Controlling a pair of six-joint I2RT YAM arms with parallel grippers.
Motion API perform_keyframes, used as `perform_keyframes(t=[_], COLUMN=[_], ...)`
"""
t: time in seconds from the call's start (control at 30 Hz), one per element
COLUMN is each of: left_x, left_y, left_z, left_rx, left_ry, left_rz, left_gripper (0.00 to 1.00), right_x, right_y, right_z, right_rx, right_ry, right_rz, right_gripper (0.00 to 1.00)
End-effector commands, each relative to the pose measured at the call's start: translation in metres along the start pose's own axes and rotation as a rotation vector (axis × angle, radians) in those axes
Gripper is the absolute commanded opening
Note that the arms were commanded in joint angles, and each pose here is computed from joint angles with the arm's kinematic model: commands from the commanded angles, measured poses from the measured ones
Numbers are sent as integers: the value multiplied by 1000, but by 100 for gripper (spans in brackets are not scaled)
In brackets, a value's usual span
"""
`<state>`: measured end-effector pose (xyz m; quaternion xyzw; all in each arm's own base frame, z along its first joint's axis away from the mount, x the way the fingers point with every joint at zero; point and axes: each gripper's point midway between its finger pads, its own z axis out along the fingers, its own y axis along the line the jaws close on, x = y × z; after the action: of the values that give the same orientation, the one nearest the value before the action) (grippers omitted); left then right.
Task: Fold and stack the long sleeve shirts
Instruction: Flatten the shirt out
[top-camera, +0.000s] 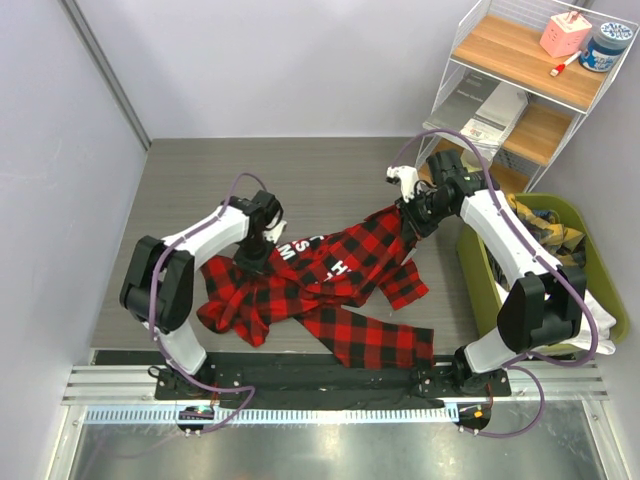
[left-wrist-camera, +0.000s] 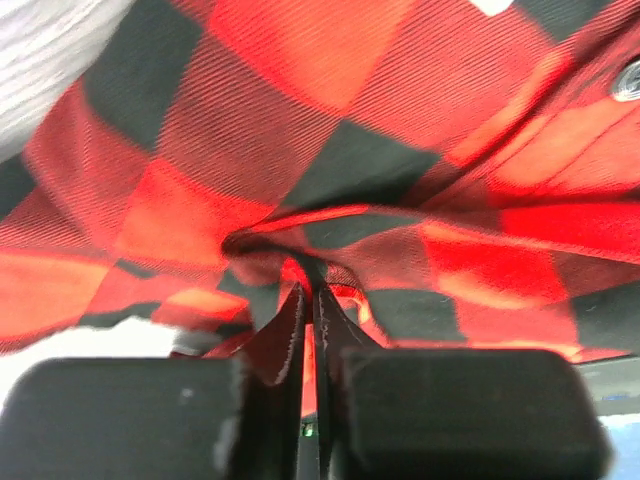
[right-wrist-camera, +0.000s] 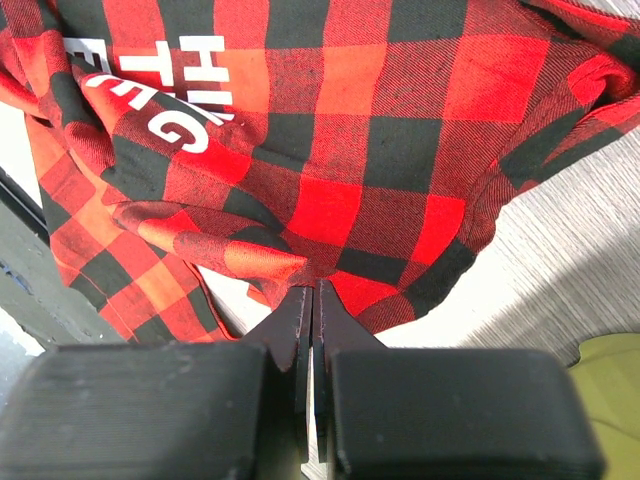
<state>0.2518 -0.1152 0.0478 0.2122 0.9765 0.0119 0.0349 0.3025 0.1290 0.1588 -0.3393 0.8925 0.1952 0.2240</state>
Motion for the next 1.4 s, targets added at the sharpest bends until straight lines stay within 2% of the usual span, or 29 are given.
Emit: perform_keyframes(t=[0.0, 0.1, 0.17, 0.27, 0.3, 0.37, 0.4, 0.5, 0.53, 0.6, 0.67, 0.7, 0.8, 0.9, 0.97, 1.07, 1.2, 1.23, 1.37], left_x=[-2, -5, -15, -21, -24, -14, -11, 3, 12, 21, 41, 54, 51, 36, 34, 29, 8, 9, 36], left_y=[33, 58, 77, 92, 96, 91, 91, 98, 98, 101, 93, 93, 92, 84, 66, 43, 62, 69, 73], left_z=[-36, -69, -101, -142, -149, -157, -159, -154, -143, -137, -108, -90, -66, -65, -69, -87, -109, -112, -92], left_rx=[-71, -73, -79, -38, -41, 13, 14, -17, -7, -23, 33, 40, 40, 109, 215, 348, 210, 151, 125], left_ry=[-40, -104, -199, -313, -340, -353, -358, -396, -385, -414, -360, -326, -348, -383, -390, -441, -560, -568, -515], left_rz=[-6, 65, 73, 181, 265, 336, 418, 469, 529, 526, 577, 557, 480, 375, 289, 318, 311, 295, 261], left_gripper=[0, 0, 0, 0, 0, 0, 0, 0, 0, 0, 0, 0, 0, 0, 0, 0, 0, 0, 0], right_x=[-29, -47, -66, -98, -106, -126, -133, -150, -154, -151, -139, -127, -107, -92, -88, -82, -78, -78, -79], right_y=[-7, -9, -13, -14, -14, -18, -19, -29, -30, -34, -33, -33, -25, -19, -15, -14, -19, -19, -20], right_z=[-28, -42, -54, -78, -84, -101, -109, -137, -148, -148, -134, -121, -92, -73, -71, -66, -68, -69, -66], right_rx=[69, 88, 117, 148, 153, 184, 199, 276, 299, 318, 301, 279, 204, 154, 144, 130, 157, 159, 153], right_ry=[-124, -203, -282, -411, -441, -518, -547, -644, -680, -680, -635, -590, -523, -486, -486, -451, -403, -403, -391], right_rz=[2, 48, 62, 100, 108, 135, 138, 161, 155, 146, 146, 153, 153, 154, 151, 140, 106, 101, 113], right_gripper=[1, 1, 1, 1, 1, 1, 1, 1, 1, 1, 1, 1, 1, 1, 1, 1, 1, 1, 1])
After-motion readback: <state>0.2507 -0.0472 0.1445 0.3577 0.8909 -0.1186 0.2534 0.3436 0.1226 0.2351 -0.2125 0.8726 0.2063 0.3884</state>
